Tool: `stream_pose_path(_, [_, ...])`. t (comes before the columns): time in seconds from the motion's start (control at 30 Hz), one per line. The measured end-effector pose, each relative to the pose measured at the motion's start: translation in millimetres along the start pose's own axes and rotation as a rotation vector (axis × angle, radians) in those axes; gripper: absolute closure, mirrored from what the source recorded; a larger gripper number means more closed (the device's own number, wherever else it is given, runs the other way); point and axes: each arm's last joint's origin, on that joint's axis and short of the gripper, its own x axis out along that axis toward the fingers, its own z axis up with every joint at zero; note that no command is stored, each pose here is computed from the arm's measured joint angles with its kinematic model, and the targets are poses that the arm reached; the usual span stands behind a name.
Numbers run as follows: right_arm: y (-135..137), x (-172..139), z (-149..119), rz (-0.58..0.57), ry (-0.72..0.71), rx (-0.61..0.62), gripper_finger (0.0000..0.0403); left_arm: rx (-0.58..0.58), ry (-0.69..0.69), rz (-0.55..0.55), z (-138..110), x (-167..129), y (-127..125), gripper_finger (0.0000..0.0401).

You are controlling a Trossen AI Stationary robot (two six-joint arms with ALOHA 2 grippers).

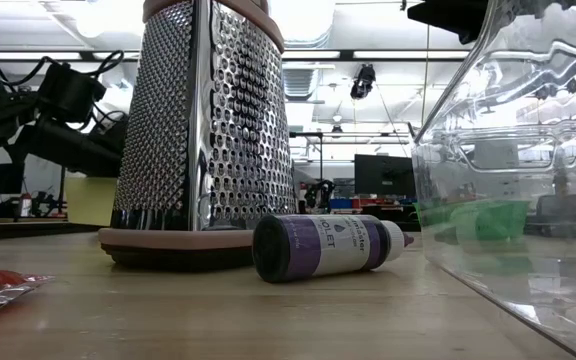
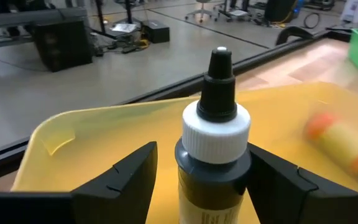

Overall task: Pick & Place Food Item
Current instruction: Put the left black food coloring into the yellow bin

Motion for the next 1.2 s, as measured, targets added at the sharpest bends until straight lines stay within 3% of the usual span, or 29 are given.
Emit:
stream_pose_path(0.17, [0.0, 0.0, -0.2, 0.0, 0.002, -0.001, 0.0149, -0.015, -0.004, 0.003, 0.5, -0.2, 0.1, 0.0171])
stream_pose_path(0.33, [0.1, 0.0, -0.5, 0.001, 0.005, -0.002, 0.0149, -0.035, -0.032, 0.144, 2.8, -1.0, 4.3, 0.0171])
stream_pose_path(0.6, [0.0, 0.0, -0.5, 0.001, 0.005, 0.002, 0.0149, -0.051, -0.095, 0.106, 12.6, 0.0, 2.3, 0.0174])
stream_pose_path(1.0, [0.1, 0.0, -0.5, 0.002, 0.005, 0.006, 0.0149, -0.038, -0.027, 0.117, 3.6, -1.4, 3.4, 0.0204])
stream_pose_path(1.2, [0.1, 0.0, -0.8, 0.002, 0.005, 0.005, 0.0149, -0.039, -0.037, 0.119, 4.4, -1.5, 3.4, 0.0194])
